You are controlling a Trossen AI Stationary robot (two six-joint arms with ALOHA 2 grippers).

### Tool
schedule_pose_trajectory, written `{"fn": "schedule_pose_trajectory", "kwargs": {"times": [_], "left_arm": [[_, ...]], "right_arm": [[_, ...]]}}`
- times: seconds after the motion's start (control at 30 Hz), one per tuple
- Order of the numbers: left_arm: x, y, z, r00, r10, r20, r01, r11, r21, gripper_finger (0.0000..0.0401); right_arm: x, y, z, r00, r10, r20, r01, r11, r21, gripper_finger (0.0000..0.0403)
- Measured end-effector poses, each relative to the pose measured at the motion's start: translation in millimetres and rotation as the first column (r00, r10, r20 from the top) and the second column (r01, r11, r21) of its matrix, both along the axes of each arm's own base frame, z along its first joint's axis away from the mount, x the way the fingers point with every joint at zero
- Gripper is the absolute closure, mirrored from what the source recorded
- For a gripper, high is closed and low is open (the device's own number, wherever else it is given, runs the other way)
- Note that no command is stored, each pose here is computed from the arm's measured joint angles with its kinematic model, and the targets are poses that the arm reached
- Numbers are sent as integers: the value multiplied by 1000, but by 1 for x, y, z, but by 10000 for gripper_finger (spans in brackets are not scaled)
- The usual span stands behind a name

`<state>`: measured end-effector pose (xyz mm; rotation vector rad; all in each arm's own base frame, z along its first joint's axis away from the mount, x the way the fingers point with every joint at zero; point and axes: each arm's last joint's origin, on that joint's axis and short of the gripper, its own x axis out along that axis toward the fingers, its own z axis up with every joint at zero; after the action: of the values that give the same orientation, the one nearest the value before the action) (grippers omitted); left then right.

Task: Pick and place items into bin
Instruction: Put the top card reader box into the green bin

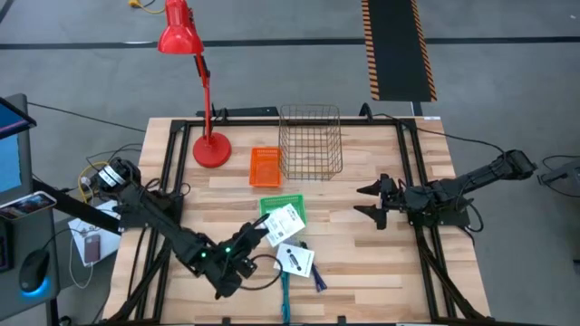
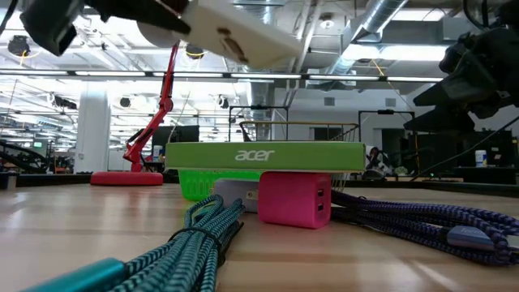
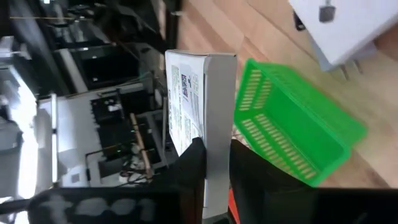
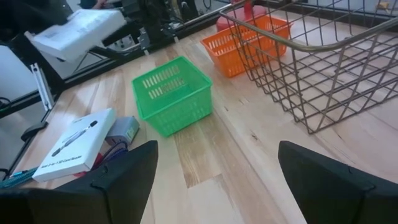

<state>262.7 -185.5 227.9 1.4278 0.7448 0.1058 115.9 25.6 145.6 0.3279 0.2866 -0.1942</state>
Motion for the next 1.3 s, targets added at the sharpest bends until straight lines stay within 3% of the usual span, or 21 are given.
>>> {"fn": "schedule_pose_trajectory", "kwargs": {"times": [0.2,0.53,0.7,0.87,1.13,1.3], "left_arm": [[2,18,6,999,44,-28,-44,999,-12,368],[-8,56,35,974,219,60,-211,970,-118,367],[-15,80,45,926,358,118,-337,927,-167,366],[-19,101,47,845,500,189,-465,862,-203,366],[-16,128,35,746,630,216,-571,772,-278,367],[-17,138,22,713,668,213,-607,740,-290,366]], "right_arm": [[0,-1,0,1000,-4,0,4,1000,0,76],[0,0,0,1000,-3,0,3,1000,1,76],[0,0,0,1000,-2,0,2,1000,1,76],[0,0,0,1000,-2,0,2,1000,1,76],[0,0,0,1000,-2,0,2,1000,1,76],[0,0,0,1000,-2,0,2,1000,1,76]]}}
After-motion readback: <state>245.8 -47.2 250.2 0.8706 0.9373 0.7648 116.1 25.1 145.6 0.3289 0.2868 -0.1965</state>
